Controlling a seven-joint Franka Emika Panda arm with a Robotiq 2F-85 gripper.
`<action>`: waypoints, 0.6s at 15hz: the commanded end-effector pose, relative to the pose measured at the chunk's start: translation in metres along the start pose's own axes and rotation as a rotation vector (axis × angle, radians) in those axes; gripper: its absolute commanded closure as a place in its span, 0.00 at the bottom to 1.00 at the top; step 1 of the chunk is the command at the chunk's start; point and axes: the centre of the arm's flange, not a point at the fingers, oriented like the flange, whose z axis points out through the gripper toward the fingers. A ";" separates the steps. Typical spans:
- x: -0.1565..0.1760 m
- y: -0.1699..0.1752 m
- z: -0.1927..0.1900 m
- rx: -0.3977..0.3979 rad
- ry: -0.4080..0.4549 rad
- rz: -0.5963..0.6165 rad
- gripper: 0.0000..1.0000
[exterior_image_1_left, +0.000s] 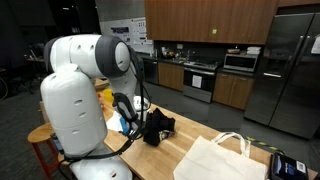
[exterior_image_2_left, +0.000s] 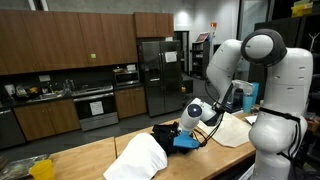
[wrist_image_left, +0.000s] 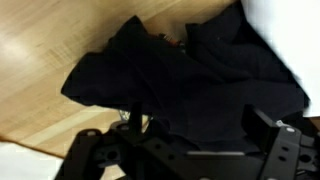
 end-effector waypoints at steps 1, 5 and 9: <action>-0.016 0.005 0.030 0.073 -0.111 0.003 0.00; -0.022 -0.004 0.033 0.103 -0.181 -0.102 0.30; -0.024 -0.003 0.039 0.093 -0.204 -0.135 0.63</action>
